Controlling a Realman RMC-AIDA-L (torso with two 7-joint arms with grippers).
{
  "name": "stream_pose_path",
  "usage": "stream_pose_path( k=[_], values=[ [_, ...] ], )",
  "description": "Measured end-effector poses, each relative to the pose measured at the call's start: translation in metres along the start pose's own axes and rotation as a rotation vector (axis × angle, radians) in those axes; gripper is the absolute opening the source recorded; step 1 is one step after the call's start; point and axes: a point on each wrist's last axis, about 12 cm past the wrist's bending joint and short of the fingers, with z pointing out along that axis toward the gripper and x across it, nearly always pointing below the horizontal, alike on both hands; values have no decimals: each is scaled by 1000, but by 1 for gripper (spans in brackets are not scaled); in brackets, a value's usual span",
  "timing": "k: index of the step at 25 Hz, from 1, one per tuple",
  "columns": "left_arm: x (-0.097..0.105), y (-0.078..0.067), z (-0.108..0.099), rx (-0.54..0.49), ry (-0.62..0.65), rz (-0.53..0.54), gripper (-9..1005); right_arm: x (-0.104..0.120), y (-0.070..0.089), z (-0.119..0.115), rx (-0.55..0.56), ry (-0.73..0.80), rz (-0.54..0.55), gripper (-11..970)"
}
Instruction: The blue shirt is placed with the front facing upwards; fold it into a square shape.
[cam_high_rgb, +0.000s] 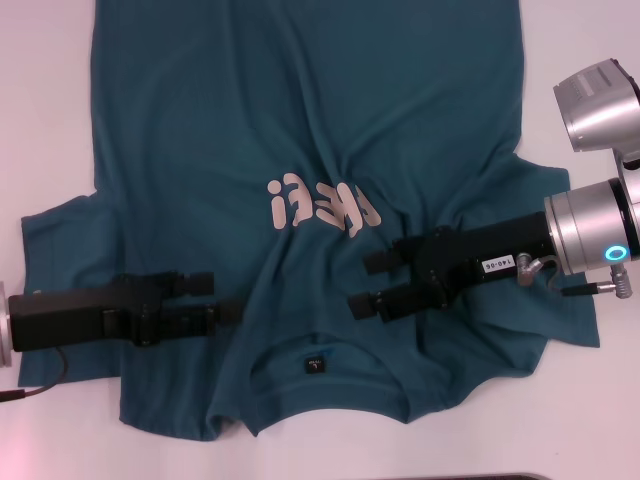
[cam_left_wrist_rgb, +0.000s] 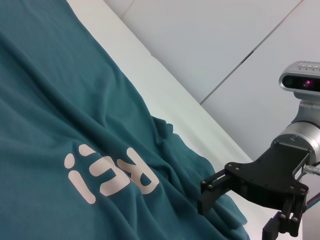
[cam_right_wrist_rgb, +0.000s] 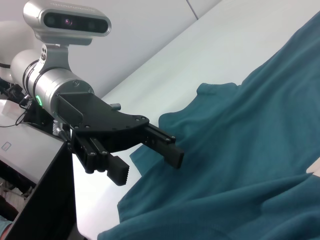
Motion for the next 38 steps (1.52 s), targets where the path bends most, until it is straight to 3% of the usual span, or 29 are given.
stream_pose_path(
  k=[18, 24, 25, 27, 35, 38],
  values=[
    [-4, 0, -1, 5, -5, -28, 841, -1, 0, -1, -2, -5, 10, 897],
    [-17, 5, -11, -13, -26, -191, 841, -9, 2, -10, -18, -90, 71, 897],
    [-22, 7, -23, -16, -91, -269, 841, -10, 1, -13, -15, -102, 91, 897],
    [-23, 8, -31, -18, -143, -328, 842, -11, 0, -19, -4, -131, 152, 897],
    [-11, 14, -64, -66, -249, -636, 841, -8, -8, -46, 37, -254, 355, 897],
    [-9, 15, -67, -75, -259, -660, 841, -5, -9, -51, 46, -279, 377, 897]
  ],
)
